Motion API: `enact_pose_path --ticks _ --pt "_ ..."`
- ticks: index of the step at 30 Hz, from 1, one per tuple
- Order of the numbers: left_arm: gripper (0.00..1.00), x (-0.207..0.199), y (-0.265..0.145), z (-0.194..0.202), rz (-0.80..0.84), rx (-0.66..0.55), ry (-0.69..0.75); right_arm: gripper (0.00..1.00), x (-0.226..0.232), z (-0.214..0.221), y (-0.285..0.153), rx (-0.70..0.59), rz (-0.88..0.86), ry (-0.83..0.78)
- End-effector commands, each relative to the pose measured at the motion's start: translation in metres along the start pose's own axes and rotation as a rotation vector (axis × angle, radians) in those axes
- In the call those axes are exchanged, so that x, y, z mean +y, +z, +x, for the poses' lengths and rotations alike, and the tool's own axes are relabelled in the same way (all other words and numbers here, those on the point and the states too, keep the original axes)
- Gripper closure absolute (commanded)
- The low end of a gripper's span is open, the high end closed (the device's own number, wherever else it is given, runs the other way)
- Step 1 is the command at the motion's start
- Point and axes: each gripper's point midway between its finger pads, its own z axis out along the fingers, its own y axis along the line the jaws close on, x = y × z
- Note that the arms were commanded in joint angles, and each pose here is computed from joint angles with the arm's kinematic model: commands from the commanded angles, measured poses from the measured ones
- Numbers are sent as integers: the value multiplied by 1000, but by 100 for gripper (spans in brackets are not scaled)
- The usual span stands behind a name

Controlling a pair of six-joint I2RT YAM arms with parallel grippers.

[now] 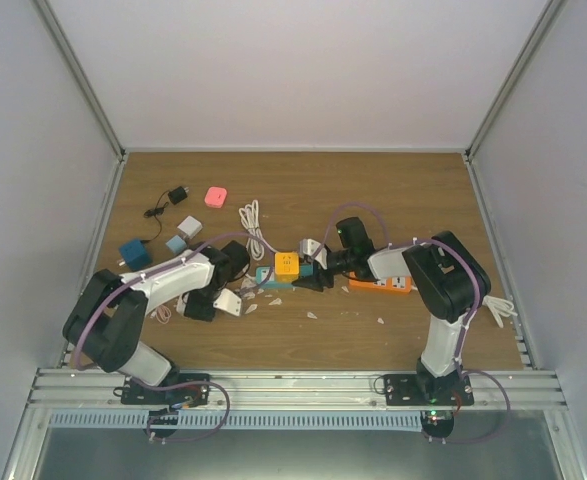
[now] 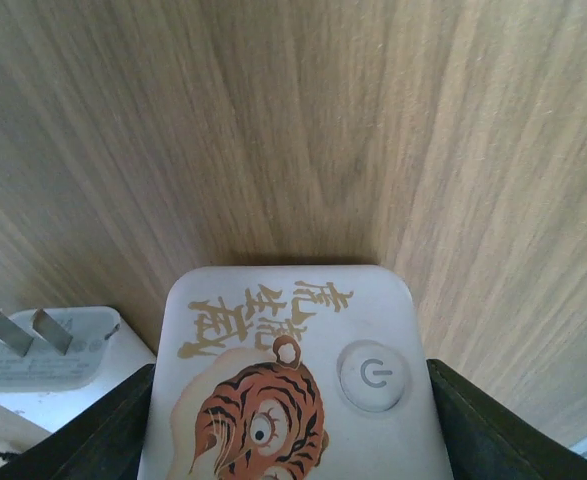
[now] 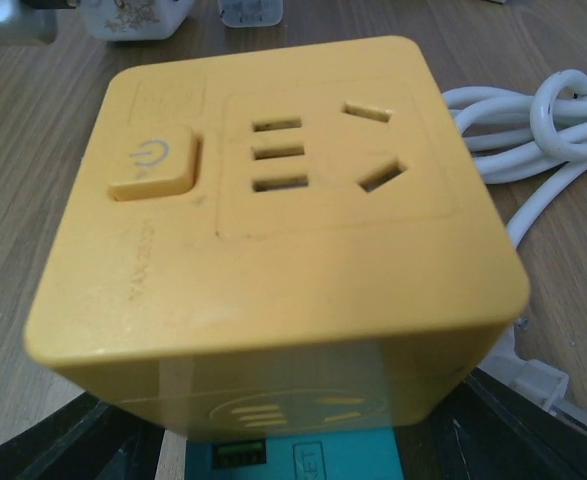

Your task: Pull the plug off the socket

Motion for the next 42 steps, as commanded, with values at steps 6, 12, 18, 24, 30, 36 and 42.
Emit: enact_pose_path --ticks 6,12,18,24,30,36,42 --pt "27 43 -59 -58 -70 -363 -42 29 5 9 0 15 -7 9" --pt "7 67 -122 -106 -138 -720 -7 27 3 12 0 29 0 1" --pt "8 86 -149 -129 -168 -925 -4 26 1 15 1 42 12 -1" --pt "9 94 -179 -152 -157 -1222 -35 28 1 16 1 44 8 4" --pt "9 101 -169 -167 -153 -1276 -16 30 1 16 1 44 3 4" --pt "7 106 -151 -180 -106 -1273 1 31 1 17 3 45 -1 8" --pt "17 107 -134 -182 -99 -1247 5 32 1 18 3 46 -1 9"
